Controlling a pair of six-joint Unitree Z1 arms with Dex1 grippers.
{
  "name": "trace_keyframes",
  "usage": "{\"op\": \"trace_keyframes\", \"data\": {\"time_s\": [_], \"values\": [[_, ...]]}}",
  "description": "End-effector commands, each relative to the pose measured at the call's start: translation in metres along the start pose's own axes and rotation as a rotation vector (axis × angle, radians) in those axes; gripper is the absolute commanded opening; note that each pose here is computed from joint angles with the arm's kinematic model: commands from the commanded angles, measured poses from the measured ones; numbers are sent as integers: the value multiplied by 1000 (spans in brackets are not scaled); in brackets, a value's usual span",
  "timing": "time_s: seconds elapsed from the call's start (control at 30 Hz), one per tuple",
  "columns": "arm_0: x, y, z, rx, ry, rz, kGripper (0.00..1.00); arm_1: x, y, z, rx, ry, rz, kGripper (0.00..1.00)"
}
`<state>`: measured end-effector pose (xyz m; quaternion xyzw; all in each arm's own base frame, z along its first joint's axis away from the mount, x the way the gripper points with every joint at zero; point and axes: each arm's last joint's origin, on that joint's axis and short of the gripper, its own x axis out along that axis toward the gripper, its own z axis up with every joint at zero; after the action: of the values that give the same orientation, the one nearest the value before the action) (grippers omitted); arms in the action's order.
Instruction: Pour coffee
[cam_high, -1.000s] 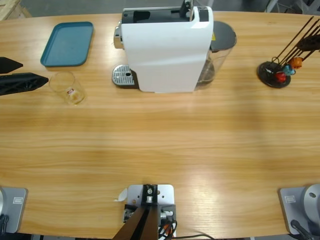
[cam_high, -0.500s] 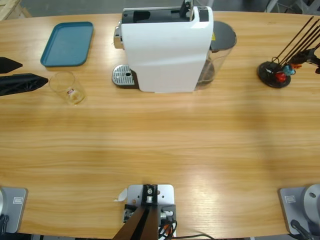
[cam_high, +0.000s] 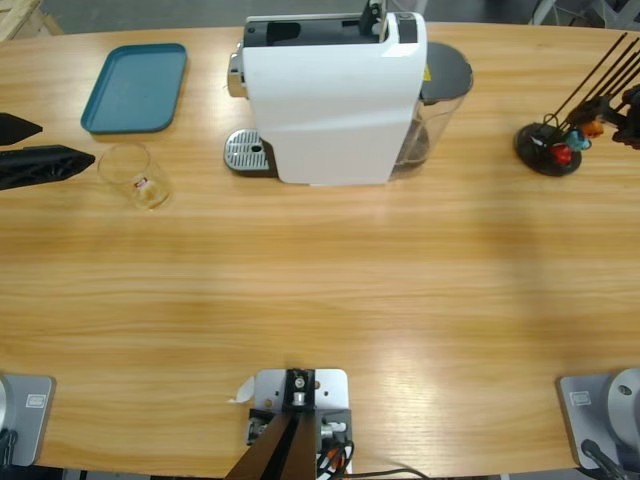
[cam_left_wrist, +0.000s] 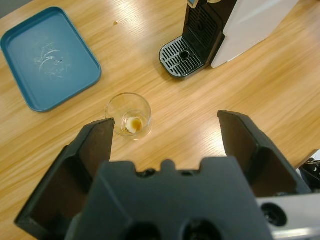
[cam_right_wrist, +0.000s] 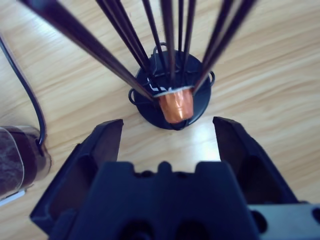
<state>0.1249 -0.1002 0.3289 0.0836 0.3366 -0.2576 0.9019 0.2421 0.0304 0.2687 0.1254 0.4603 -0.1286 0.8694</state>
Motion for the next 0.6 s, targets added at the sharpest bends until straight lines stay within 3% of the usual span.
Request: {"op": "trace_keyframes", "data": {"time_s": [0.03,0.6], "values": [[10,1,-12,20,68,25,899,20,-1,0,-20,42,-36,761],[7,2,-13,21,63,36,899,24,-5,5,-29,22,-96,678]]}}
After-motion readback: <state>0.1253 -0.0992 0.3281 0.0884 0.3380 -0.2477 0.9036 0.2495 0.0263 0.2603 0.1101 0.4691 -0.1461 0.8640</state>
